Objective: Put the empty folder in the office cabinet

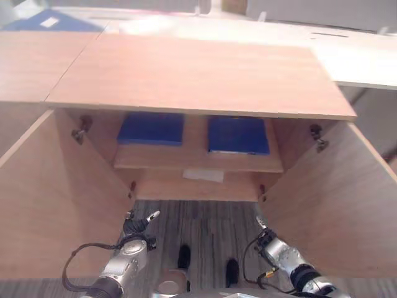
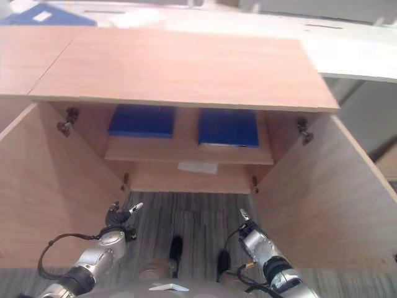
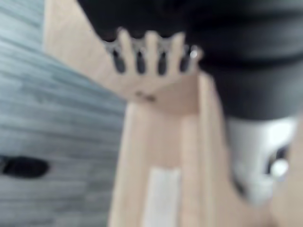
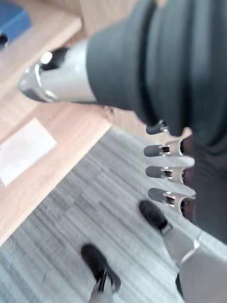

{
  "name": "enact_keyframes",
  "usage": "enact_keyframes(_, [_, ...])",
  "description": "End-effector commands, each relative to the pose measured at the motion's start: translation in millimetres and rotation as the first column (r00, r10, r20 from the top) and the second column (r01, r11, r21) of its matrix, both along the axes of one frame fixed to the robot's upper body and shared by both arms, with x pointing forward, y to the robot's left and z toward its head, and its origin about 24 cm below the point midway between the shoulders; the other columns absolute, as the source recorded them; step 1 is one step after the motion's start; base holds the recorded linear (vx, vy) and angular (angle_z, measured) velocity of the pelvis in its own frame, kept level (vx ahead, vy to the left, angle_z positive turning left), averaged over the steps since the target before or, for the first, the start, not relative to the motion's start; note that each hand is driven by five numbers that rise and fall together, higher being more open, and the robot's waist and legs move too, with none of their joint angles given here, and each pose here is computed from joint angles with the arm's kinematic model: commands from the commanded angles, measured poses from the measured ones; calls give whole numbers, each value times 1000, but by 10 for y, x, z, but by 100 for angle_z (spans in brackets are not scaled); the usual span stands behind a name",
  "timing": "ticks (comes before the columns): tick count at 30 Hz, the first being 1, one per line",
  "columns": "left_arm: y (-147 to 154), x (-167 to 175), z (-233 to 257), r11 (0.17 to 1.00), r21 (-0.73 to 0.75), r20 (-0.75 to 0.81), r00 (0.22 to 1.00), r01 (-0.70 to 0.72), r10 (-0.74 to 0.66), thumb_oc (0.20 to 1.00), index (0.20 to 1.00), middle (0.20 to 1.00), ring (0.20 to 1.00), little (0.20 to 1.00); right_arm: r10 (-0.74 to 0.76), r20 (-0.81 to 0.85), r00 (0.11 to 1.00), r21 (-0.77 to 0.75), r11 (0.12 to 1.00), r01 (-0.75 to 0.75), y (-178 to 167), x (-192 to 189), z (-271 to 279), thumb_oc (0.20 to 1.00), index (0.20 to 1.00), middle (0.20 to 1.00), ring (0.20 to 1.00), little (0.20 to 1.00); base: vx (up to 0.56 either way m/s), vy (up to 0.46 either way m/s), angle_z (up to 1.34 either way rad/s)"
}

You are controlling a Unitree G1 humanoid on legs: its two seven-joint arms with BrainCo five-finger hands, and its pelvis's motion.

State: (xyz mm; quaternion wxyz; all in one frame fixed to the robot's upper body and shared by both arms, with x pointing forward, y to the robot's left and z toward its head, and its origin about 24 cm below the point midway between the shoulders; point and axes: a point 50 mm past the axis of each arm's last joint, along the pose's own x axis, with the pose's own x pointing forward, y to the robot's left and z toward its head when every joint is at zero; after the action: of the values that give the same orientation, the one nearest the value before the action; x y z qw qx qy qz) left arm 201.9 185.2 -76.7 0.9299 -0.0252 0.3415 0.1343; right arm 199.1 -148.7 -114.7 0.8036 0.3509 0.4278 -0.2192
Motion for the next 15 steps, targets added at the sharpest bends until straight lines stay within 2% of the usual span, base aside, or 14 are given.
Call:
enact_keyframes(1, [48, 102, 92, 996, 82, 54, 998, -28, 24, 1000, 1000, 1000, 1000, 1000, -89, 309, 947, -223, 961, 163, -305, 408, 402, 1000, 1000, 1000, 1000, 1000, -50, 77, -28])
enact_keyframes(4, [26, 152, 128, 996, 59, 71, 996, -66, 62, 1000, 1000, 1000, 1000, 1000, -180, 357, 916, -318, 899, 301, -491, 284, 458, 1000, 1000, 1000, 1000, 1000, -42, 87, -46])
enact_keyframes(5, [18, 160, 128, 996, 53, 72, 995, -73, 69, 1000, 1000, 1000, 1000, 1000, -207, 361, 909, -317, 890, 329, -544, 264, 454, 1000, 1000, 1000, 1000, 1000, -30, 98, -45])
enact_keyframes(6, [12, 186, 137, 996, 46, 76, 994, -82, 78, 1000, 1000, 1000, 1000, 1000, -310, 363, 878, -273, 866, 419, -655, 192, 427, 1000, 1000, 1000, 1000, 1000, -24, 76, -32])
enact_keyframes(9, [19, 202, 139, 995, 46, 75, 994, -86, 82, 1000, 1000, 1000, 1000, 1000, -414, 347, 841, -282, 809, 515, -796, 103, 407, 1000, 1000, 1000, 1000, 1000, -12, 33, -17])
enact_keyframes(11, [88, 176, 112, 995, 54, 54, 995, -83, 80, 1000, 1000, 1000, 1000, 1000, -565, 348, 748, -360, 657, 663, -1200, -121, 425, 1000, 1000, 1000, 1000, 1000, 3, 9, -3])
enact_keyframes(12, [88, 176, 112, 995, 54, 54, 995, -83, 80, 1000, 1000, 1000, 1000, 1000, -565, 348, 748, -360, 657, 663, -1200, -121, 425, 1000, 1000, 1000, 1000, 1000, 8, 5, 4])
enact_keyframes(15, [214, 135, 101, 995, 63, 42, 996, -76, 73, 1000, 1000, 1000, 1000, 1000, -657, 342, 671, -450, 513, 731, -1636, -453, 442, 1000, 1000, 1000, 1000, 1000, 12, -8, -1])
